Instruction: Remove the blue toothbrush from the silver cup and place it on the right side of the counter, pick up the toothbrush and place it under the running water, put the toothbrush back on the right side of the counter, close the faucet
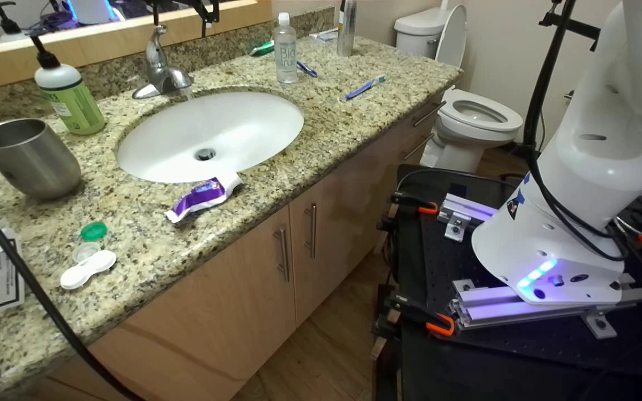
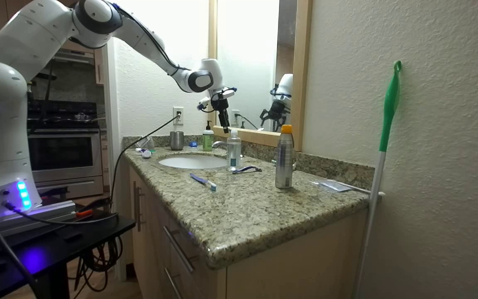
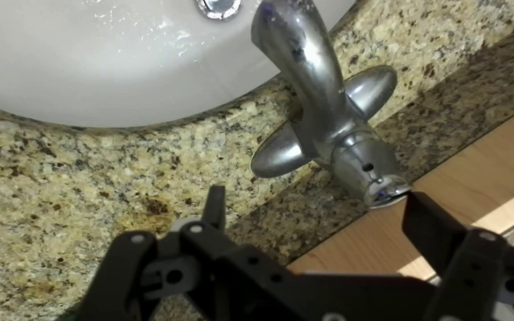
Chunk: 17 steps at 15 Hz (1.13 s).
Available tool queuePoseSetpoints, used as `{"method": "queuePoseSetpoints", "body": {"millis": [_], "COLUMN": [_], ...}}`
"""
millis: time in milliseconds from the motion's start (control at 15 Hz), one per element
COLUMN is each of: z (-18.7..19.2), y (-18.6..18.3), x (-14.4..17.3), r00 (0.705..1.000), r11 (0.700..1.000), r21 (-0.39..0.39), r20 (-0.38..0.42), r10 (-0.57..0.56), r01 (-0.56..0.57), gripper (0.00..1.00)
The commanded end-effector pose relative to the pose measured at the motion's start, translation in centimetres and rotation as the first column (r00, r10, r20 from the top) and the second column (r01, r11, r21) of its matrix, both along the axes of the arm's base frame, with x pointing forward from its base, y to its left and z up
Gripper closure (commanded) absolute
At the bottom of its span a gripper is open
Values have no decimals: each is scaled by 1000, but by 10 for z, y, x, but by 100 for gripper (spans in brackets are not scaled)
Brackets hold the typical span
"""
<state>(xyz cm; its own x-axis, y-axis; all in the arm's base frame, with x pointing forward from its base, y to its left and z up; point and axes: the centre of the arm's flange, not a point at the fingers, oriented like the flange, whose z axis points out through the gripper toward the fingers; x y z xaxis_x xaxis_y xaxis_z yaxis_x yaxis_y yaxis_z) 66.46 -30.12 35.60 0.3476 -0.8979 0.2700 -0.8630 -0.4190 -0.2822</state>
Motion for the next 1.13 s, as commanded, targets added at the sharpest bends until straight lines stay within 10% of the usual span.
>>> {"method": "queuePoseSetpoints", "body": {"millis": [0,467,1067], "z": [-18,-41,-49], "y": [-1,5,8], "x": [1,0,-8], "r00": [997,960,951], "r11": [998,964,965], "r21": [61,267,262], "r20": [-75,-275,-304], "r10": [13,58,60], "r01": [-8,18,23], "gripper": [0,0,0]}}
